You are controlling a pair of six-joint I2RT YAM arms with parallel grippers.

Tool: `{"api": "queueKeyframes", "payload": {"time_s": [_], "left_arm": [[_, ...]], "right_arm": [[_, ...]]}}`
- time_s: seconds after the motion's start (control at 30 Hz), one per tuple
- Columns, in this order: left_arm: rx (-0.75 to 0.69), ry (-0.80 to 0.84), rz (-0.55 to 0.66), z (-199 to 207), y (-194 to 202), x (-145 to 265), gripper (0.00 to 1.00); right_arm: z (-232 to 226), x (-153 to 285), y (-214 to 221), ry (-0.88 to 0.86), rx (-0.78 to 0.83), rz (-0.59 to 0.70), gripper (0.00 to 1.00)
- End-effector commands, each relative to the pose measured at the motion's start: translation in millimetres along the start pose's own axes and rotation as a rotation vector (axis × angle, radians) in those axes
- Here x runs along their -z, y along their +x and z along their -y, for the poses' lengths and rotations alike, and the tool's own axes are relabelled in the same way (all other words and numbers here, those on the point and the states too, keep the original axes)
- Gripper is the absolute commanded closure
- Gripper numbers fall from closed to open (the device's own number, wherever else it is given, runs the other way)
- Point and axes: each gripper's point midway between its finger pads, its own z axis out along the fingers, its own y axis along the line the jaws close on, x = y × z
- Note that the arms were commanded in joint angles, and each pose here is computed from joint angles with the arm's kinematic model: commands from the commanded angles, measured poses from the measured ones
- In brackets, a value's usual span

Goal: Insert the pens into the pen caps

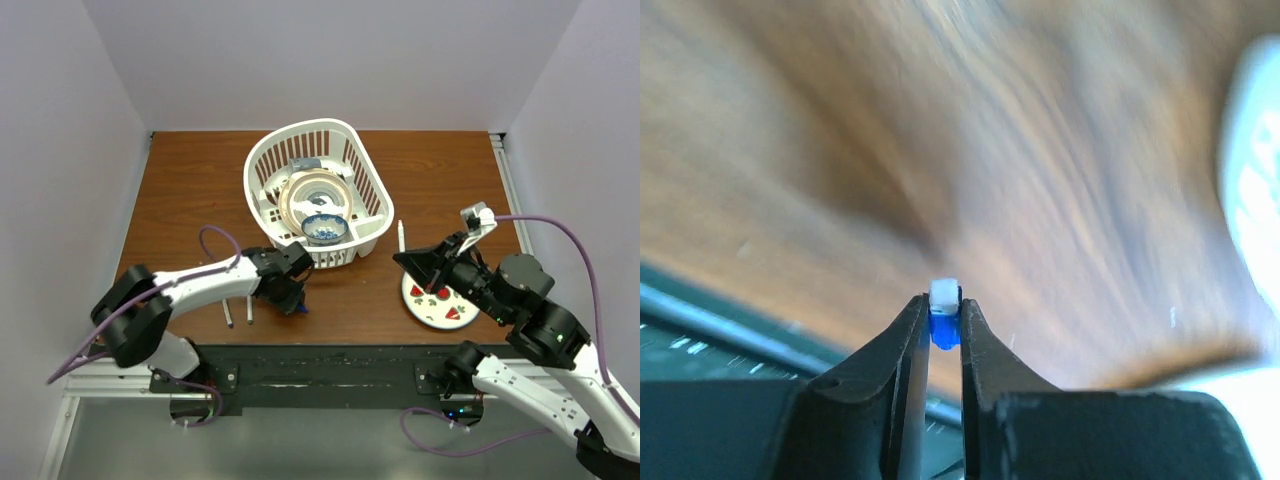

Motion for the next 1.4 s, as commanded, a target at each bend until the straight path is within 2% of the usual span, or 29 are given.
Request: {"api": "queueKeyframes", "payload": {"time_s": [0.0,0.13,0.17,0.23,0.3,0.33,0.37,0.43,0.47,0.5,0.6,0.77,0.97,1.37], "left_arm": [[-0.092,0.117,0.139,-8,-22,41,1.00],[-0.208,0.334,0.250,15,-46,80,1.00],[-0.278,0.383,0.298,21,-52,88,1.00],[-0.308,0.565,0.307,46,-50,116,1.00],[-0.423,0.775,0.350,77,-43,147,1.00],[-0.452,0.890,0.363,84,-41,171,1.00],[-0.560,0.975,0.388,90,-35,185,1.00],[-0.556,1.258,0.422,107,-29,245,1.00],[-0.615,1.324,0.469,107,-28,261,1.00],[-0.597,1.410,0.498,111,-29,287,1.00],[-0.623,1.510,0.570,112,-32,326,1.00],[-0.659,1.701,0.548,109,-15,362,1.00],[-0.681,1.777,0.516,108,-5,370,1.00],[-0.728,1.799,0.390,106,16,356,1.00]], "right_arm": [[-18,-9,5,-0.086,-0.022,-0.035,1.00],[-49,-20,19,-0.261,-0.003,-0.137,1.00],[-53,-23,23,-0.287,0.002,-0.163,1.00],[-65,-33,37,-0.359,-0.002,-0.243,1.00],[-69,-44,44,-0.392,-0.017,-0.270,1.00],[-72,-46,47,-0.411,-0.023,-0.280,1.00],[-76,-49,43,-0.434,-0.023,-0.259,1.00],[-74,-55,48,-0.436,-0.039,-0.266,1.00],[-77,-56,45,-0.448,-0.034,-0.244,1.00],[-75,-58,48,-0.447,-0.037,-0.244,1.00],[-75,-63,53,-0.471,-0.037,-0.216,1.00],[-85,-68,45,-0.545,-0.055,-0.142,1.00],[-82,-75,47,-0.525,-0.058,-0.145,1.00],[-82,-70,38,-0.513,-0.040,-0.117,1.00]]}}
